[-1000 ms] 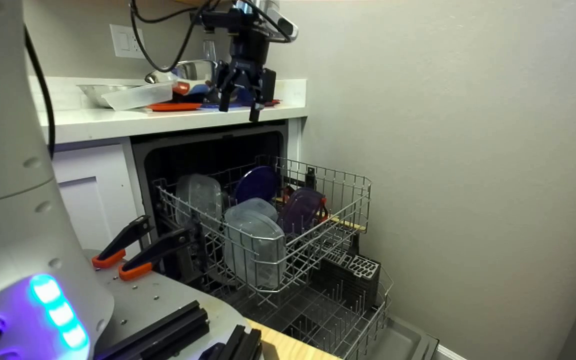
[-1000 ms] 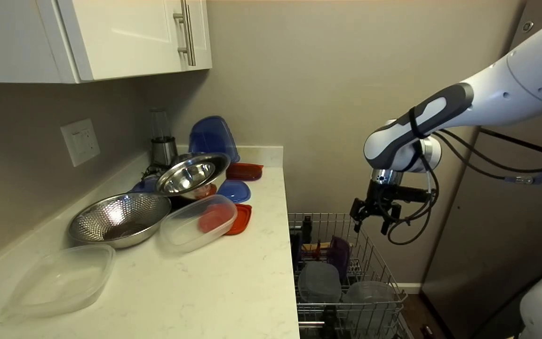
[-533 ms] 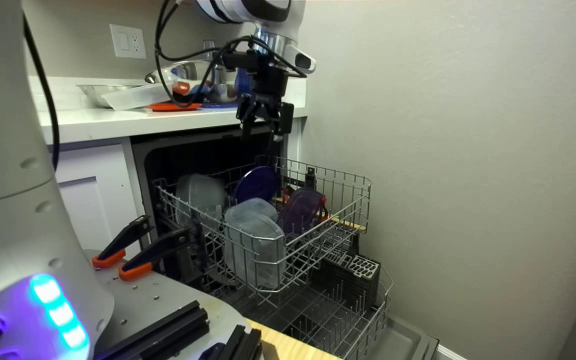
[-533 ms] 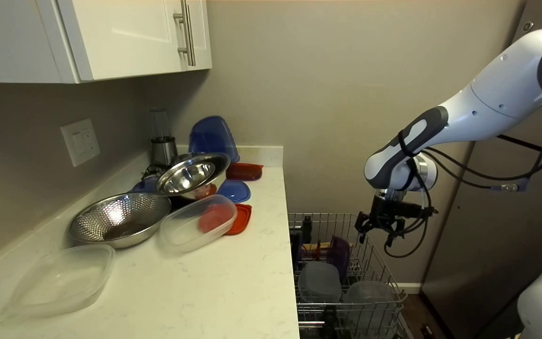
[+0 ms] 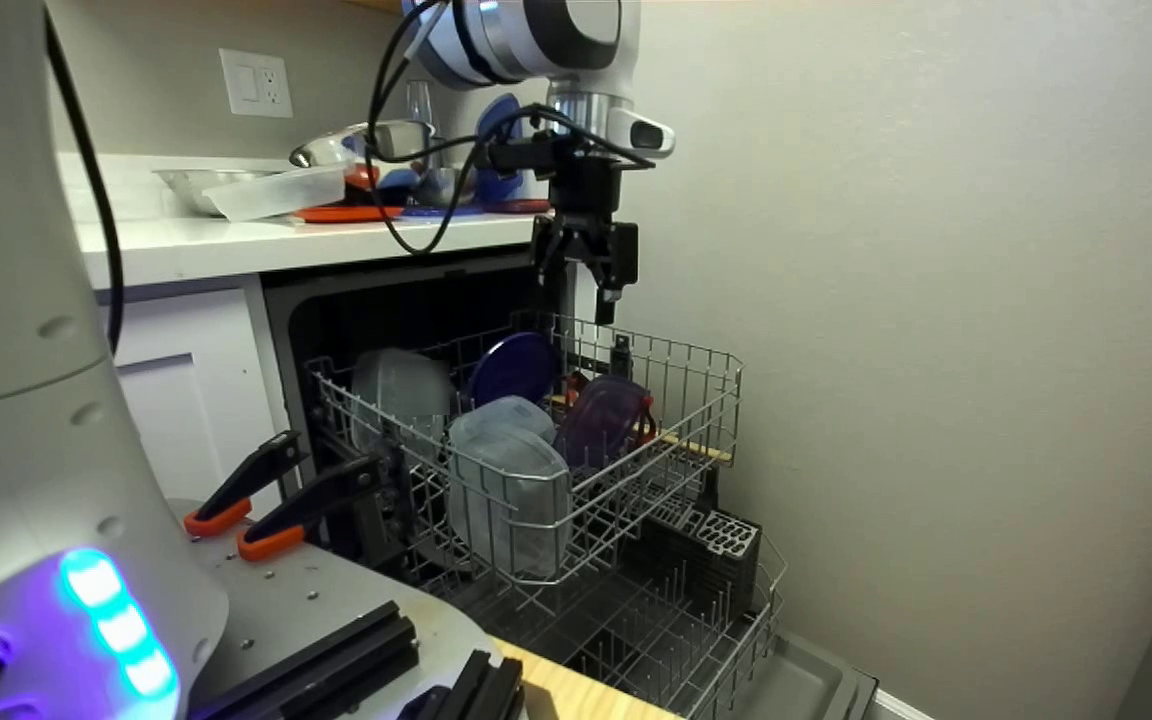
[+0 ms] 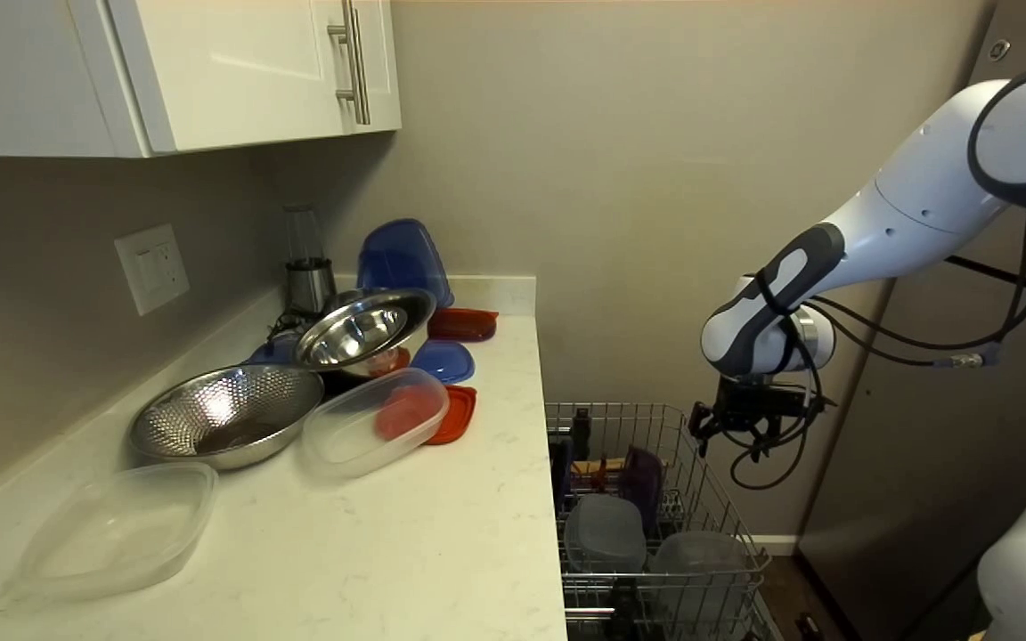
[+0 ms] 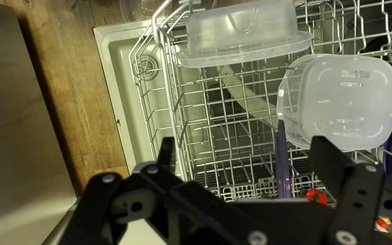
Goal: Put the dish rack into the dishwasher
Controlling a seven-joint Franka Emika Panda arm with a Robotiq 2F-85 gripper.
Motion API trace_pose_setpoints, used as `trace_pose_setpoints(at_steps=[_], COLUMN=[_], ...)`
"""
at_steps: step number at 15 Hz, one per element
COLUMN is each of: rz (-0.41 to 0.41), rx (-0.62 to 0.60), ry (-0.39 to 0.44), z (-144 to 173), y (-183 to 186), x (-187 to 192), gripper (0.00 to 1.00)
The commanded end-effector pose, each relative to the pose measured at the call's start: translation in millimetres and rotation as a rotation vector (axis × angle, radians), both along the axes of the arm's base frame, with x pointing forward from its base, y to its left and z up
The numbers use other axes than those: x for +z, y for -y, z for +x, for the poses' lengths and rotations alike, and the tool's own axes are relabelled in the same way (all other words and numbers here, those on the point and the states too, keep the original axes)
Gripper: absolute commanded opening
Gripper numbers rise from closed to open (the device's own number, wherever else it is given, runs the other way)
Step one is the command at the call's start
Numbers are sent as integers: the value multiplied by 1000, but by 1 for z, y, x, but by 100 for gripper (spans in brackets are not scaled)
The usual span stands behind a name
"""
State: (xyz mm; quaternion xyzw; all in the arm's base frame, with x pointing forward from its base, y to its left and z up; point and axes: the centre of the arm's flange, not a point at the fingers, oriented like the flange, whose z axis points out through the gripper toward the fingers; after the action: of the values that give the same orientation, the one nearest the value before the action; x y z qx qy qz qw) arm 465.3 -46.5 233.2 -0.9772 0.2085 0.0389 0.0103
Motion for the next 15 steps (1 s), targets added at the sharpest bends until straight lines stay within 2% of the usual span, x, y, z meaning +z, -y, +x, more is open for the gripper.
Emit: trace_pose_setpoints(at_steps=[1,5,6,9,13,15], rz=[0,0,-41,-46,-76,-120], rx=[0,0,-62,-158,-215,-258], ry=[1,3,12,6,9,-13], z=[1,1,14,42,81,91], y=[0,0,4,13,18,22], x=[0,1,-12,-36,-80,-97], gripper=[100,100,100,100,100,100])
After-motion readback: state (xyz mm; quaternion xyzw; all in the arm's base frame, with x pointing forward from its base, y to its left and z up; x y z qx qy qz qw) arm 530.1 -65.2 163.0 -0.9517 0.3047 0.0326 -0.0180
